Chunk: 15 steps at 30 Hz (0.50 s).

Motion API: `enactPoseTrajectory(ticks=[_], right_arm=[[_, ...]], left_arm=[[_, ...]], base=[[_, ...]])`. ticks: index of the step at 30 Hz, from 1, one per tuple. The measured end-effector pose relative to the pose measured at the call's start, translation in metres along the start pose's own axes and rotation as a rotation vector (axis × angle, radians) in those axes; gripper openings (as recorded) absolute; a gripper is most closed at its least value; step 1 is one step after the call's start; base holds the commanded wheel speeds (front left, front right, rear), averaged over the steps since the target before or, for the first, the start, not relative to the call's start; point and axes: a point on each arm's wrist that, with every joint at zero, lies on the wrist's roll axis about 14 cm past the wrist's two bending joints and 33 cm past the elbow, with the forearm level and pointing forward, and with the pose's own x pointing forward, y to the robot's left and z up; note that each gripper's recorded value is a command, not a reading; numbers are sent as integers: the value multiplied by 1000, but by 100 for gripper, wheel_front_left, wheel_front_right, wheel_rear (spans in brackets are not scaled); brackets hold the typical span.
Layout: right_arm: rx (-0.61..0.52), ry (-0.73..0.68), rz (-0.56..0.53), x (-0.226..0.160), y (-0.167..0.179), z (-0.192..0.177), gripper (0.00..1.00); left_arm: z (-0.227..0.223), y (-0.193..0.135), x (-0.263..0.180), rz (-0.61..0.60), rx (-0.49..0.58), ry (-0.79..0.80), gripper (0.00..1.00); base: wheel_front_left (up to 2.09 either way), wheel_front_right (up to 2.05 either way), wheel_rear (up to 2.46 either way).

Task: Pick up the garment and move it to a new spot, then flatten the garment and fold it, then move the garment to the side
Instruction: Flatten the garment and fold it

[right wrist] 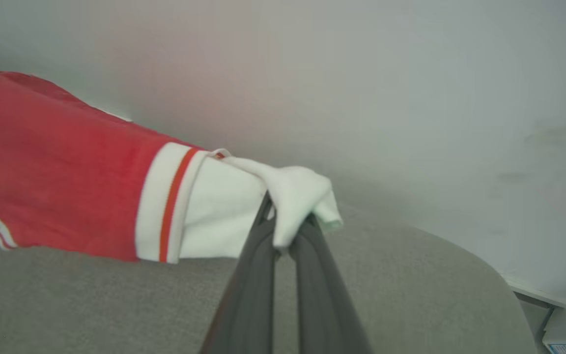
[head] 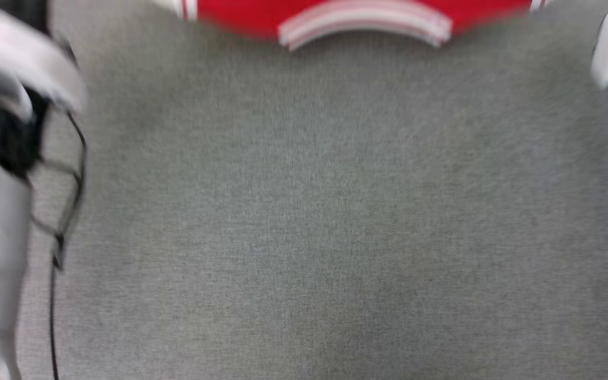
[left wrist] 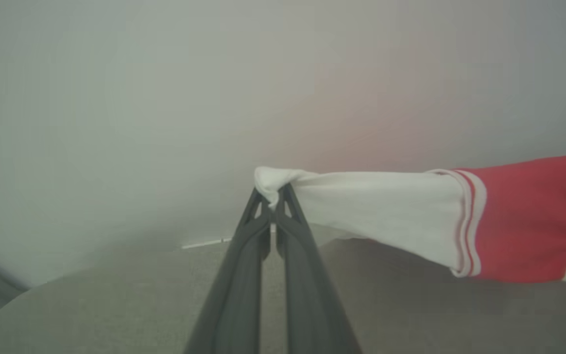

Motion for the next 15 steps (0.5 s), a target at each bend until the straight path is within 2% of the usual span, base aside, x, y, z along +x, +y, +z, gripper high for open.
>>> enactPoseTrajectory(ticks=[9, 15], right_arm=[[53, 217, 35, -75, 13, -67, 0], [132, 338, 56, -126, 23, -101, 0]], left_arm=[[-52, -12, -97, -8, 20, 219, 0], [-78, -22, -166, -22, 19, 353, 0]], base=[[0, 0, 0], [0, 0, 0]])
